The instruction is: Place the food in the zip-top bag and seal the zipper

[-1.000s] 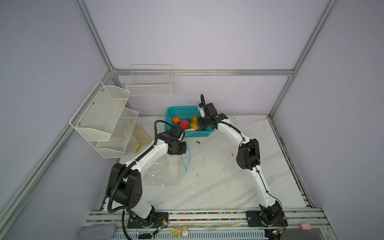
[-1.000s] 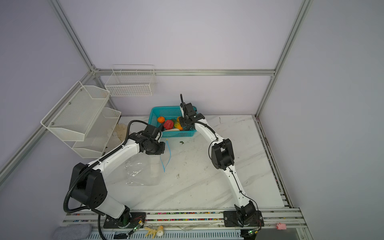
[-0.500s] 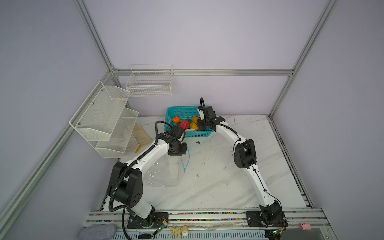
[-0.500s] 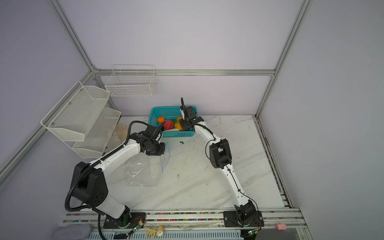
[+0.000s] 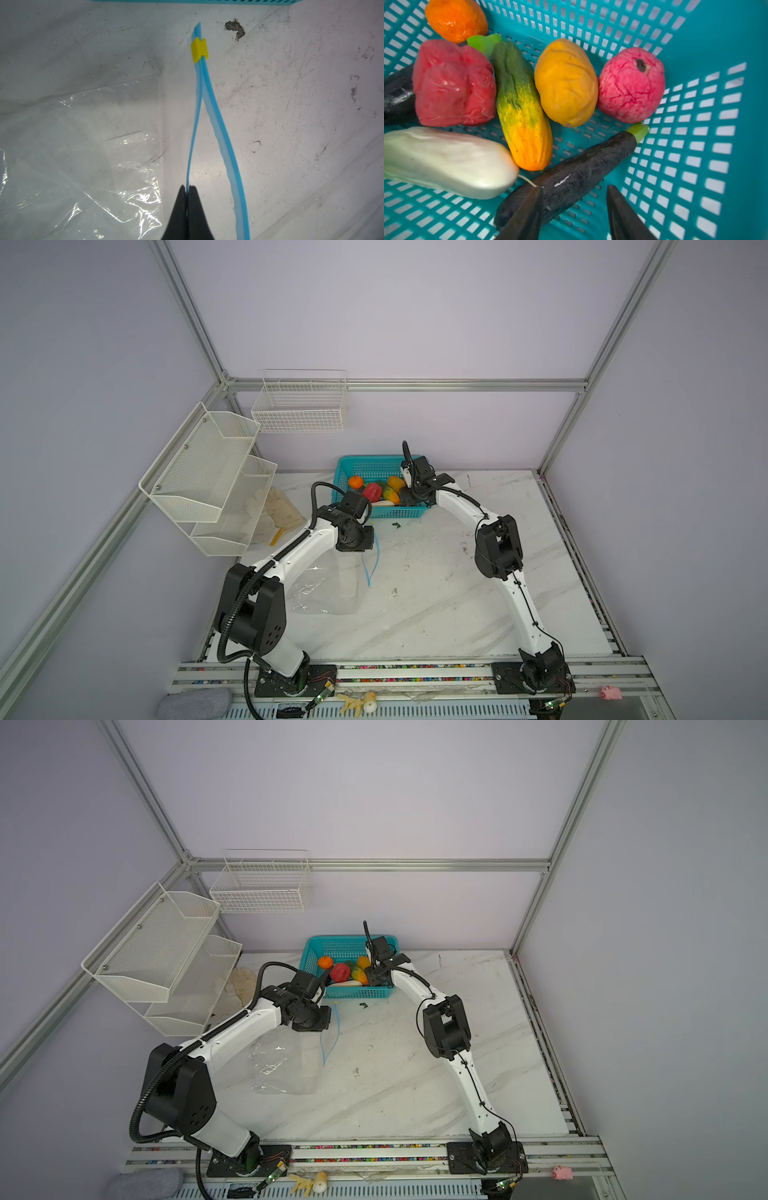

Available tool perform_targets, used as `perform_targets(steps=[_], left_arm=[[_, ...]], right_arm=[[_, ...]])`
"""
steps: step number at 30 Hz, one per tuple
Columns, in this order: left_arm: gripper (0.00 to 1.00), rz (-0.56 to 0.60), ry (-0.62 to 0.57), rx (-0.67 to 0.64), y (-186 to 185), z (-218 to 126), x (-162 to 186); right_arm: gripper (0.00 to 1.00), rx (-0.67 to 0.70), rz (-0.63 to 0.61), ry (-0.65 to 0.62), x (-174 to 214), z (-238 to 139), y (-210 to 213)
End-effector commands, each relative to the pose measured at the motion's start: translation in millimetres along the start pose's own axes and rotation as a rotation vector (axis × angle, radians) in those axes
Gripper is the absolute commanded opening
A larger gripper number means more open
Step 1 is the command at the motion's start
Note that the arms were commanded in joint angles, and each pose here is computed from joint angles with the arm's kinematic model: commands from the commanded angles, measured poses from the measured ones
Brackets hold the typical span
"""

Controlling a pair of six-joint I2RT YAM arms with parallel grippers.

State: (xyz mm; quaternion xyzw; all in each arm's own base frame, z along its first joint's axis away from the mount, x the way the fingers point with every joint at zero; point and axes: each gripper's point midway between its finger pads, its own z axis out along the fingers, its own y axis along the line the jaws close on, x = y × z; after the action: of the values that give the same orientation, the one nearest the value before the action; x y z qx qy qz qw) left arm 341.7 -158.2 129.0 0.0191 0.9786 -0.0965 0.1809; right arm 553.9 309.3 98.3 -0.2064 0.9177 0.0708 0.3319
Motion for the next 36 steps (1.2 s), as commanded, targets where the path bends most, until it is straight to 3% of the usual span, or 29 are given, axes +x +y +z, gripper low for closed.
perform_targets(steps=[1, 7, 12, 21, 36], left_arm=[[0.0, 0.002, -0.068, 0.024, -10, -20, -15], [0.0, 0.008, -0.076, 0.027, -12, -22, -15], [0.0, 0.015, -0.081, 0.033, -15, -24, -14], [0.0, 0.022, -0.081, 0.041, -21, -24, -14], [0.0, 0.026, -0.072, 0.044, -26, -21, -18]], right_arm=[[0.52, 0.004, 0.011, 0.065, 17, -22, 1], [0.51, -0.001, 0.017, 0.13, 51, -27, 7], [0.51, -0.024, 0.026, 0.126, 56, -42, 14], [0.51, 0.005, 0.019, 0.014, 11, -60, 8], [0.53, 0.056, 0.021, 0.001, -7, -21, -20]])
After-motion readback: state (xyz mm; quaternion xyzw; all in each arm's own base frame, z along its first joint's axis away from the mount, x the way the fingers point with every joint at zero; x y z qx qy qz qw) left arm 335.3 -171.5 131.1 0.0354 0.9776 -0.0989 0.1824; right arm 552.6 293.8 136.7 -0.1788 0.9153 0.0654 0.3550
